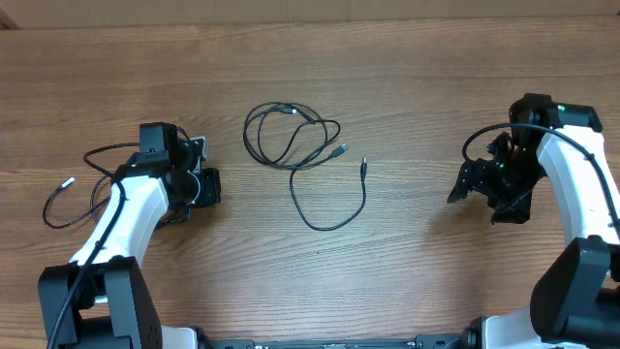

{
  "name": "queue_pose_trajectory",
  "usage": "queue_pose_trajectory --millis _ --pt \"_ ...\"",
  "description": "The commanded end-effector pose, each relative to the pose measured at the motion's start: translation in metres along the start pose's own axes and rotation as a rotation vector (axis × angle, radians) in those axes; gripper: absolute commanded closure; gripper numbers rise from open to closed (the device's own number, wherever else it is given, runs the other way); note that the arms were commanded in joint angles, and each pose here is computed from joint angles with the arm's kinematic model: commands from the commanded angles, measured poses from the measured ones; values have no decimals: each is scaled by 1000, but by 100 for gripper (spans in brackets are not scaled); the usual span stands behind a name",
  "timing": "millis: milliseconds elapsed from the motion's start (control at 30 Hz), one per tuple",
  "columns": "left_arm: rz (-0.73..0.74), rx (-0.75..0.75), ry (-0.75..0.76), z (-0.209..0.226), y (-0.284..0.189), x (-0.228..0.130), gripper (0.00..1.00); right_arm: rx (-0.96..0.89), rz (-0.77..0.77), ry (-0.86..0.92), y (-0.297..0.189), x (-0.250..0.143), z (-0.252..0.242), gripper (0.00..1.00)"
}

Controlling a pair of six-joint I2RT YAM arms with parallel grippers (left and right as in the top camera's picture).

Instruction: Untangle cables

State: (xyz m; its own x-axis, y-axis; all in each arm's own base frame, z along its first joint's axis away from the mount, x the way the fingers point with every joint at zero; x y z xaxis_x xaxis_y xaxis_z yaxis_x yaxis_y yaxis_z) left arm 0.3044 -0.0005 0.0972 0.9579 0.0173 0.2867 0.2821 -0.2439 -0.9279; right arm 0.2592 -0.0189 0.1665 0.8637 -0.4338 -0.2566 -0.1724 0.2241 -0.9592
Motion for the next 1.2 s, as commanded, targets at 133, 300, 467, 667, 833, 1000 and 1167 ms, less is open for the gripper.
queue_pose_trajectory --millis 133,300,467,667,833,1000,1167 --pt "46 26 0 8 17 -6 96 10 -28 -6 -7 1 1 16" --pt "98 66 -15 16 31 -12 96 9 -26 -5 -7 0 1 16" --pt "137 343 -127 47 30 -19 96 9 -26 -5 -7 0 1 16" --pt "102 506 -239 72 20 -19 96 9 -25 -5 -7 0 1 16" --pt "93 509 -282 81 17 -20 96 9 -25 -5 -7 0 1 16" --pt "65 533 -395 105 4 -18 96 8 -20 -4 -7 -1 0 16" --pt "43 547 -455 122 -14 -9 96 7 -19 -4 -7 -1 0 16"
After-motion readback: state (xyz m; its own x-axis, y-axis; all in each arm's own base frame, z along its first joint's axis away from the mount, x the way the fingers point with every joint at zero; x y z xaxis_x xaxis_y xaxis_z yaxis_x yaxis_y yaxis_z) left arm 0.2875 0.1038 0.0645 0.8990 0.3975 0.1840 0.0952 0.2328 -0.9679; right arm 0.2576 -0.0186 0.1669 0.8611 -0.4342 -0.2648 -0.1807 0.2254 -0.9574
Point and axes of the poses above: each gripper's point midway between its finger pads, its own y axis out along the fingers, its own z axis along the line the jaws close on, x = y × z, the point moved 6 cm from there along -y, back along the fingers, and after that the axes turned 6 degrees about y, right-handed, at the moved point
